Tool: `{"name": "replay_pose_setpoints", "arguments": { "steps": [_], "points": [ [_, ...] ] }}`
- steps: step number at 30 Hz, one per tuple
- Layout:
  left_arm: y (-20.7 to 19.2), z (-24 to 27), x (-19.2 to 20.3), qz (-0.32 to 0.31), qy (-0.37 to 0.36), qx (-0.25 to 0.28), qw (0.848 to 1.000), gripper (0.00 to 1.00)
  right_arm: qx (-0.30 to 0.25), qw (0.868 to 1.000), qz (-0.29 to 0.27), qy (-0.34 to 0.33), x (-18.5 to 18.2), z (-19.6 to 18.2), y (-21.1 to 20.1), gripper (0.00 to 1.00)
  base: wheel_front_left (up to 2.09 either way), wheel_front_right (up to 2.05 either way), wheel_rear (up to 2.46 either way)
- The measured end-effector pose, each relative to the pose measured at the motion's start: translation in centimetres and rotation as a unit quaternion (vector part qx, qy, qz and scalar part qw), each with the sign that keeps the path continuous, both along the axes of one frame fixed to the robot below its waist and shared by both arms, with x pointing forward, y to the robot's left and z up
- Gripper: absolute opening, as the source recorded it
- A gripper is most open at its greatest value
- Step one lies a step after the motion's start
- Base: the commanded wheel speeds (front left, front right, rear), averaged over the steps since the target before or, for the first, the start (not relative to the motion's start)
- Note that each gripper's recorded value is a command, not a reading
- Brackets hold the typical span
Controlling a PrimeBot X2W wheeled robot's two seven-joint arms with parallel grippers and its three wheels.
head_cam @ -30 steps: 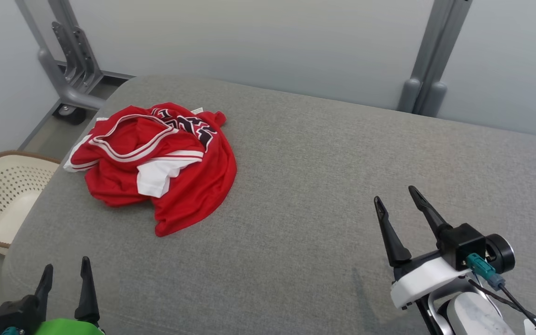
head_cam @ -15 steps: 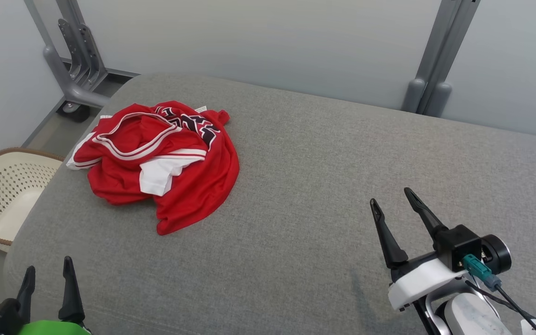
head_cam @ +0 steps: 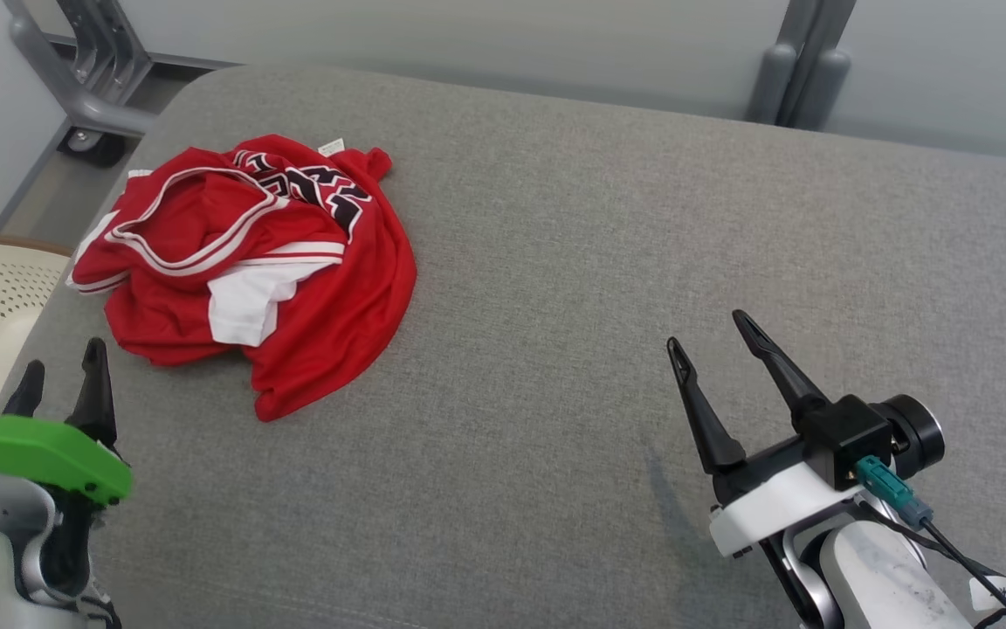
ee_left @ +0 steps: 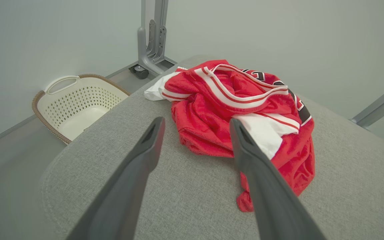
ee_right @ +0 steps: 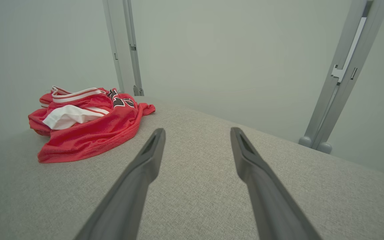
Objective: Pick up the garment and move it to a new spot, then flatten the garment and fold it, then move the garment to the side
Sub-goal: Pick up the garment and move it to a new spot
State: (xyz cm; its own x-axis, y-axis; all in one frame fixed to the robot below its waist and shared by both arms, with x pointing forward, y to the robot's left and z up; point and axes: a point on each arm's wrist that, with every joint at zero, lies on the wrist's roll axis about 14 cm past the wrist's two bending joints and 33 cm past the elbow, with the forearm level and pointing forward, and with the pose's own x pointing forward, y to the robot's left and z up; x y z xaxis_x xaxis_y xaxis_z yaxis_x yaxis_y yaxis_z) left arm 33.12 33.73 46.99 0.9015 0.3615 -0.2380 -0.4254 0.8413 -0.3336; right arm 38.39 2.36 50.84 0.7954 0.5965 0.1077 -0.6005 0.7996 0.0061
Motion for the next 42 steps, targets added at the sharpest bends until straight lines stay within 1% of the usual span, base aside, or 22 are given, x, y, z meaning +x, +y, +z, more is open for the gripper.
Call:
{"name": "replay_pose_setpoints", "arguments": {
  "steps": [2,3,4,5,8,9,11,12,14,15,19,22,24,27,29,32,34,38,40,42],
  "points": [
    [-0.2,-0.2,1.7,-0.009,0.012,-0.036,0.999,1.00,0.000,1.000,0.000,0.013,0.1,-0.9,-0.2,1.00,0.00,0.00,0.00],
    [-0.1,-0.3,2.6,-0.001,0.009,-0.073,0.997,1.00,0.000,1.000,-0.001,0.019,0.2,-1.3,-0.3,1.00,0.00,0.00,0.00],
    [0.0,-0.4,3.3,0.001,0.014,-0.087,0.996,1.00,0.001,1.000,0.000,0.025,0.2,-1.7,-0.3,1.00,0.00,0.00,0.00],
    [0.5,-0.4,3.8,0.001,0.030,-0.077,0.997,1.00,0.002,1.000,-0.002,0.031,0.3,-2.1,-0.3,1.00,0.00,0.00,0.00],
    [2.9,-0.5,4.8,0.024,0.053,-0.080,0.995,1.00,0.004,0.999,-0.011,0.043,1.0,-2.9,-0.8,1.00,0.00,0.00,0.00],
    [3.4,-0.7,5.1,0.034,0.059,-0.087,0.994,1.00,0.006,0.999,-0.014,0.045,1.3,-3.0,-1.0,1.00,0.00,0.00,0.00],
    [3.7,-1.3,6.0,0.054,0.056,-0.131,0.988,1.00,0.010,0.999,-0.018,0.046,1.8,-3.2,-1.2,1.00,0.00,0.00,0.00],
    [3.6,-1.6,6.6,0.058,0.055,-0.143,0.986,1.00,0.012,0.999,-0.020,0.046,2.2,-3.3,-1.3,1.00,0.00,0.00,0.00],
    [3.4,-1.9,8.0,0.060,0.057,-0.154,0.985,1.00,0.015,0.999,-0.024,0.044,3.0,-3.3,-1.6,1.00,0.00,0.00,0.00],
    [3.4,-1.9,8.0,0.060,0.057,-0.154,0.985,1.00,0.015,0.999,-0.024,0.044,3.0,-3.3,-1.6,1.00,0.00,0.00,0.00],
    [3.0,-2.4,10.8,0.045,0.070,-0.148,0.986,1.00,0.018,0.998,-0.046,0.033,5.1,-3.3,-2.9,1.00,0.00,0.00,0.00],
    [2.1,-3.8,12.8,0.029,0.096,-0.139,0.985,1.00,0.011,0.998,-0.063,0.027,6.7,-3.8,-4.1,1.00,0.00,0.00,0.00],
    [1.3,-6.1,13.0,0.022,0.136,-0.134,0.981,1.00,0.007,0.997,-0.072,0.027,7.5,-4.3,-4.7,1.00,0.00,0.00,0.00],
    [0.7,-9.6,12.3,0.023,0.192,-0.140,0.971,1.00,0.006,0.996,-0.080,0.033,8.3,-5.1,-5.1,1.00,0.00,0.00,0.00],
    [0.8,-11.2,11.9,0.019,0.225,-0.123,0.966,1.00,0.005,0.996,-0.084,0.039,8.5,-5.6,-5.4,1.00,0.00,0.00,0.00],
    [1.0,-12.0,12.0,0.021,0.237,-0.118,0.964,1.00,0.000,0.995,-0.093,0.048,8.6,-6.4,-6.1,1.00,0.00,0.00,0.00],
    [0.8,-12.2,12.2,0.019,0.238,-0.120,0.964,0.00,-0.003,0.994,-0.098,0.051,8.7,-6.7,-6.5,1.00,0.00,0.00,0.00],
    [0.9,-10.9,13.3,0.021,0.210,-0.127,0.969,0.00,-0.005,0.994,-0.102,0.050,8.7,-6.6,-6.5,1.00,0.00,0.00,0.00],
    [0.9,-8.7,14.8,0.010,0.175,-0.107,0.979,0.00,-0.003,0.994,-0.100,0.048,8.6,-6.3,-6.3,1.00,0.00,0.00,0.00],
    [1.1,-7.0,15.6,-0.010,0.158,-0.068,0.985,0.00,-0.003,0.994,-0.099,0.046,8.5,-6.1,-6.2,1.00,0.00,0.00,0.00]
  ]
}}
